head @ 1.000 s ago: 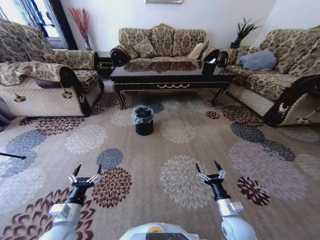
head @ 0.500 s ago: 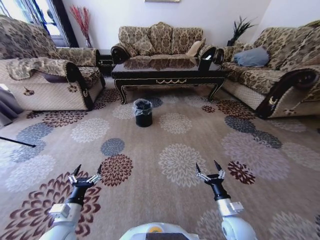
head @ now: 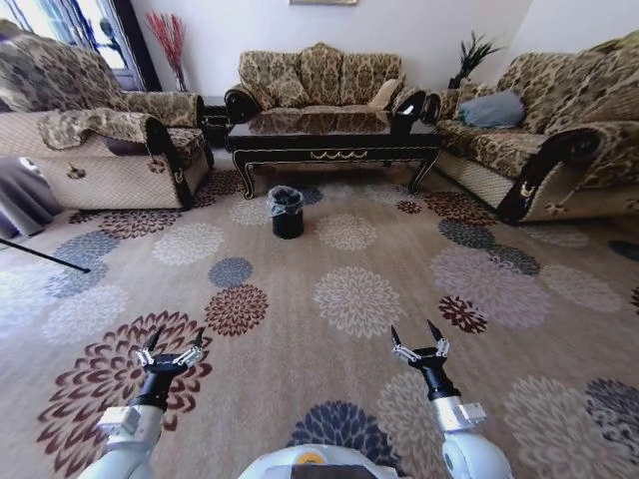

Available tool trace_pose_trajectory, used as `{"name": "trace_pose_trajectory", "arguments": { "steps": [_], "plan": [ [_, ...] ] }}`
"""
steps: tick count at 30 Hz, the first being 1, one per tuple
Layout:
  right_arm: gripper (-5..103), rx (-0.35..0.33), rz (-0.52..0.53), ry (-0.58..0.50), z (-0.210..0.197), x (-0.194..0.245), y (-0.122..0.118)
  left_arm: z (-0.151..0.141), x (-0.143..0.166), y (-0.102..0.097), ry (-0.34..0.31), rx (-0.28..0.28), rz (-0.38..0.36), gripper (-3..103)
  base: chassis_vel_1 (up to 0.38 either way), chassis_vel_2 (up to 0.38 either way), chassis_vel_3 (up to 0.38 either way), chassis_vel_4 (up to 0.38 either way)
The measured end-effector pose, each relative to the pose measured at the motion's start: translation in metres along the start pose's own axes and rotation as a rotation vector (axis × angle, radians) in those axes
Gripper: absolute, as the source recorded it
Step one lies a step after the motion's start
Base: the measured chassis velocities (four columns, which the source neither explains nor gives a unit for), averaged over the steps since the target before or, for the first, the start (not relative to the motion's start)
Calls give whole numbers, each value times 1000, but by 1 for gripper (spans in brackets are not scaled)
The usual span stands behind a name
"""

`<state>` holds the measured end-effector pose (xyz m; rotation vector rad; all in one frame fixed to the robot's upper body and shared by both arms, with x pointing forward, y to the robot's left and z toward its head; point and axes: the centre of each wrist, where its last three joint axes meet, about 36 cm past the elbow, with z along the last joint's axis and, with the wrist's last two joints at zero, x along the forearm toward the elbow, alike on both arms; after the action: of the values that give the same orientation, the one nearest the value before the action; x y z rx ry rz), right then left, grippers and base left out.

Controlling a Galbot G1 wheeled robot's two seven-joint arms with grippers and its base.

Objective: Move to the front of the table and pick up the trash from the floor, then place it into the trash bin.

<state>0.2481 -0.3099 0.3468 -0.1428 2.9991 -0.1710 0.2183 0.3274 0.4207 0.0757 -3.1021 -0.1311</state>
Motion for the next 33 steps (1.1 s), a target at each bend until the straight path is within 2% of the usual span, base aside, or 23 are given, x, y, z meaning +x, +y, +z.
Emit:
{"name": "trace_pose_trajectory", "arguments": {
  "steps": [6,33],
  "plan": [
    [100,0,0,0,0,0,0,0,0,0,0,0,0,100,140,-114,-149,106],
    [100,0,0,0,0,0,0,0,0,0,0,0,0,100,0,0,0,0]
  ]
}}
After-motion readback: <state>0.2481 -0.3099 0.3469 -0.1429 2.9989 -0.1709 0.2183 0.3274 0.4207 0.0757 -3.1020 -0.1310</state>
